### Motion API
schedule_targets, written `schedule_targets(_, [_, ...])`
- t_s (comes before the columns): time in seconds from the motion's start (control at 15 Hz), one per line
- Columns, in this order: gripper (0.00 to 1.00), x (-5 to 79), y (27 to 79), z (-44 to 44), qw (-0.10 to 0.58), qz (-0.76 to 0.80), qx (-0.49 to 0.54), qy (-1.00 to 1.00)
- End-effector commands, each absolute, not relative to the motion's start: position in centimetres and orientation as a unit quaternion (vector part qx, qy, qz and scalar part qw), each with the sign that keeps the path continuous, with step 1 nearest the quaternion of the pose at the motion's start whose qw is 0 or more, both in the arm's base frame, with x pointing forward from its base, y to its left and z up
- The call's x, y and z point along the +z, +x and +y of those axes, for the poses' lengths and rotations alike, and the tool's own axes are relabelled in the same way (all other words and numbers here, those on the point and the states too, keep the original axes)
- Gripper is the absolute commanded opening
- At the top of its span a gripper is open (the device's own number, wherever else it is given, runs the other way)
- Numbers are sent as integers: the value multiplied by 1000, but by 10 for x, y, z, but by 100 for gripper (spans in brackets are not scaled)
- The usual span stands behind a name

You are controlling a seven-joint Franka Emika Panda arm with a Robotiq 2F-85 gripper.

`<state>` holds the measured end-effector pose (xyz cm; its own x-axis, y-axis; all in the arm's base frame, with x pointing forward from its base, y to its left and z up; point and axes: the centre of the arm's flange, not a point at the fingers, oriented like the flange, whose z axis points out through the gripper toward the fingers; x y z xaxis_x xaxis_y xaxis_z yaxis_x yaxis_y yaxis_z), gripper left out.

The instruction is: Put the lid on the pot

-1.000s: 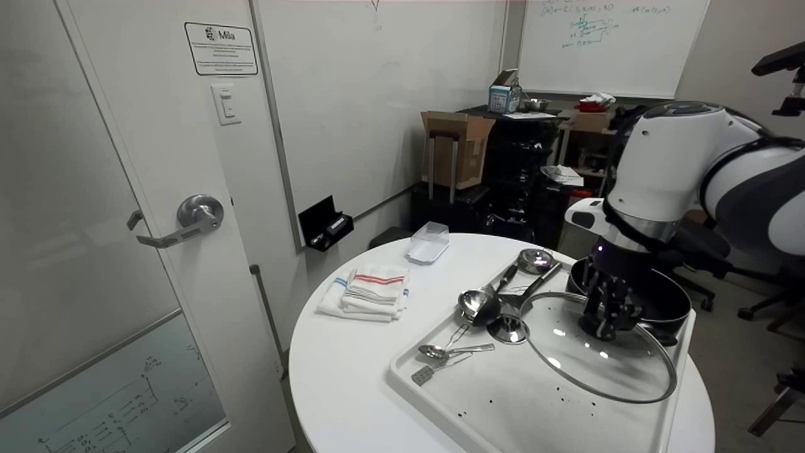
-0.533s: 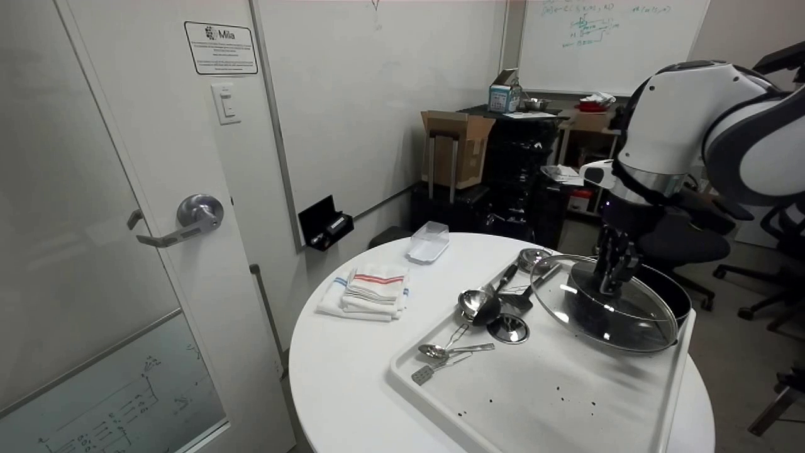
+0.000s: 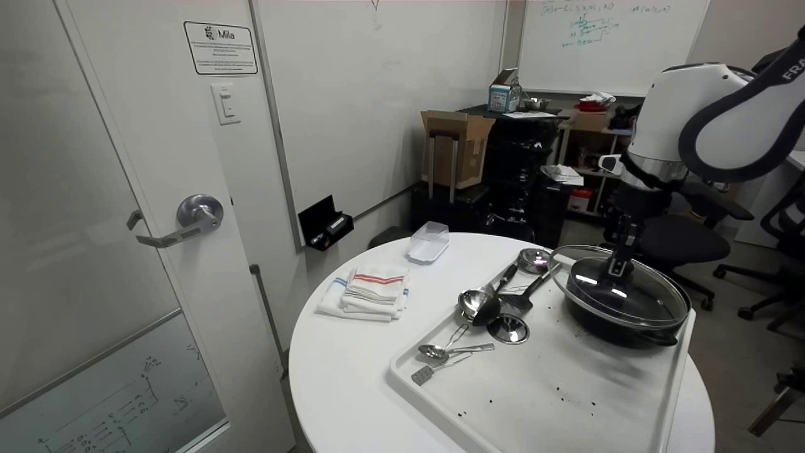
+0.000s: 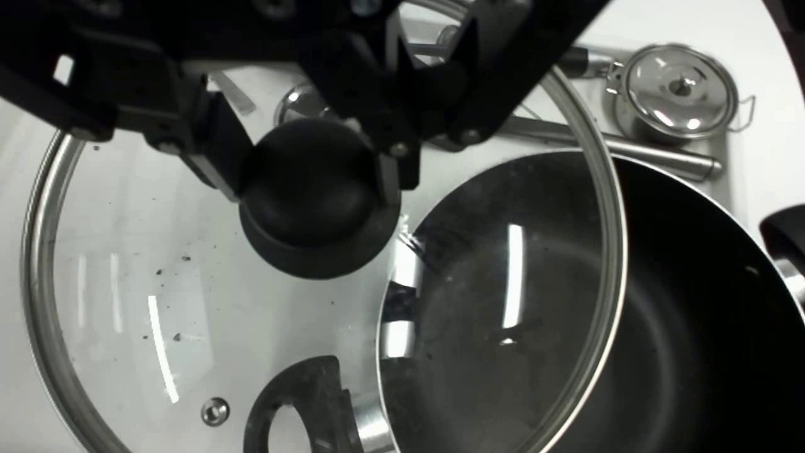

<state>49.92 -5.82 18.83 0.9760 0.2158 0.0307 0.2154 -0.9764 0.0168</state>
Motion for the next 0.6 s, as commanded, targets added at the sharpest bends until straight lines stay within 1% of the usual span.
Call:
schedule_targets(0.0, [26,187,512,-90,5,42,8,999])
schedule_targets(0.53, [26,167,514,-143,18,-71,-21,997])
